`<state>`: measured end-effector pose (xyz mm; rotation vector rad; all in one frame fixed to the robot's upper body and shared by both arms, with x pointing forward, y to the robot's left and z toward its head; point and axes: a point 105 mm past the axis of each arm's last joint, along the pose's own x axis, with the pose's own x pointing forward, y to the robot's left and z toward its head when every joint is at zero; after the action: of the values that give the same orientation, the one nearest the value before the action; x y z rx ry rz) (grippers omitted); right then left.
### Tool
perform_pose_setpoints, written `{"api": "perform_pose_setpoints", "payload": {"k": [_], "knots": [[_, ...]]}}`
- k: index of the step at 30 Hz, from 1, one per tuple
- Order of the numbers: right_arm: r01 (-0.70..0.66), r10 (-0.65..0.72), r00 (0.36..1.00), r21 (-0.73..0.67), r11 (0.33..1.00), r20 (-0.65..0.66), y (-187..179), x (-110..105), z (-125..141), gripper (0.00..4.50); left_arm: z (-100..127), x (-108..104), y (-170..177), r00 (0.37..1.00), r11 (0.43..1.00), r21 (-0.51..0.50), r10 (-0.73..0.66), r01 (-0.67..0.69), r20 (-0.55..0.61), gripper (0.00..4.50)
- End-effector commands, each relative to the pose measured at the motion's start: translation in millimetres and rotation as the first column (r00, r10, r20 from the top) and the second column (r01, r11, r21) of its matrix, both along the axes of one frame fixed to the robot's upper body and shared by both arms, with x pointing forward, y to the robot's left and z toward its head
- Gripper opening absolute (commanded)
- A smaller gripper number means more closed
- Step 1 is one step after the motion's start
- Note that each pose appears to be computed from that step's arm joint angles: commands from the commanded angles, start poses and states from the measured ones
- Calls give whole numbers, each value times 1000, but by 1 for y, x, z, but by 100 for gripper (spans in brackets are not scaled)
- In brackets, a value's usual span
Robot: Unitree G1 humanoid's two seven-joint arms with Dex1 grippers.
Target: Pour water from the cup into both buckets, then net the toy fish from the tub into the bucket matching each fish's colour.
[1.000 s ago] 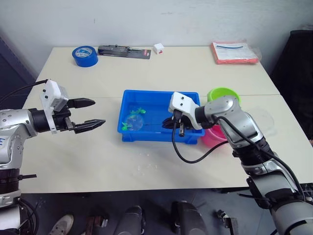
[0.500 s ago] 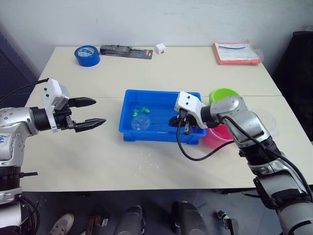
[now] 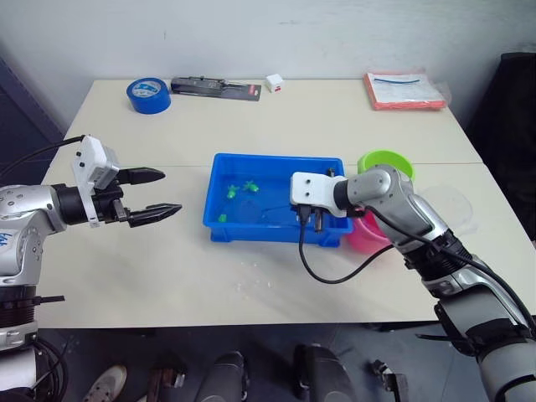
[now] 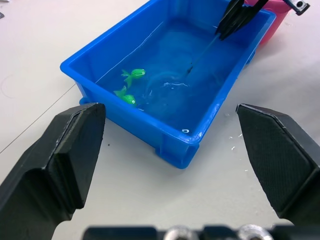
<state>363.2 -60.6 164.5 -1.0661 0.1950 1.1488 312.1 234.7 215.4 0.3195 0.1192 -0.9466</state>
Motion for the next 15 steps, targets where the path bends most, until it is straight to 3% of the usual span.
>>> {"api": "perform_pose_setpoints", "payload": {"k": [1,9,15], "knots": [[-79,78,997,20,997,21,14,-11,9,80,14,-5,1,999,1000,5,-1,1,50,450],[-120,121,993,68,990,-11,35,-20,5,80,14,-7,2,999,1000,6,6,-6,48,450],[-12,57,983,248,969,-176,48,-22,10,80,14,-7,2,999,1000,2,9,-9,49,450]]}}
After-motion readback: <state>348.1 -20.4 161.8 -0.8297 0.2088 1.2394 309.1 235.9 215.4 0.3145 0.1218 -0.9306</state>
